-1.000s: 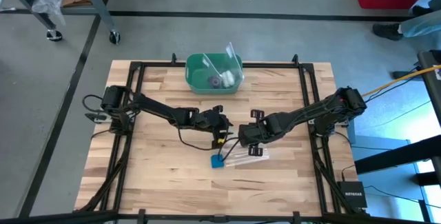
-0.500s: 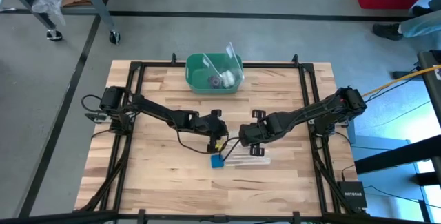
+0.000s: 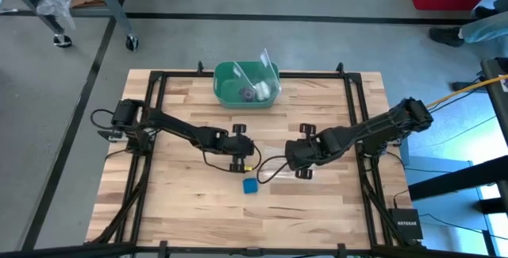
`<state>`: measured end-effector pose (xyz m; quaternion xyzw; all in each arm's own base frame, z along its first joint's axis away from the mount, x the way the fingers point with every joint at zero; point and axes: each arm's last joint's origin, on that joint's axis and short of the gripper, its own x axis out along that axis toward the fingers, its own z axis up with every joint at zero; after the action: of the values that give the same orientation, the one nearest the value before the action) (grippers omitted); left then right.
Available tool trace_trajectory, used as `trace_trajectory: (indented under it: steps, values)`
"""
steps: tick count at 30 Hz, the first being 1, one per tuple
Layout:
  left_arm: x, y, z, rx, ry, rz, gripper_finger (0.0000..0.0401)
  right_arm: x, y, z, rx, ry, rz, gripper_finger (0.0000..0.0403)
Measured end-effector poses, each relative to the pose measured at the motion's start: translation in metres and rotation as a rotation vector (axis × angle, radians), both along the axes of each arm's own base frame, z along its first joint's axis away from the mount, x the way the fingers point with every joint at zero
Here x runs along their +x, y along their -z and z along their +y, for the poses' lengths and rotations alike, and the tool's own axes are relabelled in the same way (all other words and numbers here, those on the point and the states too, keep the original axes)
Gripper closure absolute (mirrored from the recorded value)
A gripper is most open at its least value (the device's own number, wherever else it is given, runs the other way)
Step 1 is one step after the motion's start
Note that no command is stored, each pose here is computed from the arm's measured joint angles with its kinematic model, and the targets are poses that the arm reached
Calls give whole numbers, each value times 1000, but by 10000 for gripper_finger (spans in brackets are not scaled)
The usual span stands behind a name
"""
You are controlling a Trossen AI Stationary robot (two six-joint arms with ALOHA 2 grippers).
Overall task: Roll bandage
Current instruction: Open the transparent zip bag
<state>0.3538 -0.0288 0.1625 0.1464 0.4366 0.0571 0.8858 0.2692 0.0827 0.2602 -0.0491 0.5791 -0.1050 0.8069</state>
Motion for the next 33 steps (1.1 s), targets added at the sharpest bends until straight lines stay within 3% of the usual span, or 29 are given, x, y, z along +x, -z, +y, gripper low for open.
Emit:
trace_trajectory:
  steps: [8, 14, 18, 21, 24, 33]
  values:
    - [-15, -48, 3, -15, -8, -118, 363, -5, 6, 10, -104, -2, -44, 363]
    - [-24, -85, 3, -82, -20, -292, 296, -6, 31, 21, -97, 12, -147, 363]
    - [-18, -97, -2, -203, 60, -413, 246, -2, 52, 25, -44, 18, -271, 363]
    - [-8, -92, -6, -275, 140, -457, 225, 3, 64, 25, 1, 34, -387, 363]
    - [1, -75, -10, -315, 140, -427, 219, 6, 68, 26, 20, 48, -478, 363]
    - [9, -45, -11, -243, 133, -316, 237, 7, 70, 26, 24, 65, -532, 363]
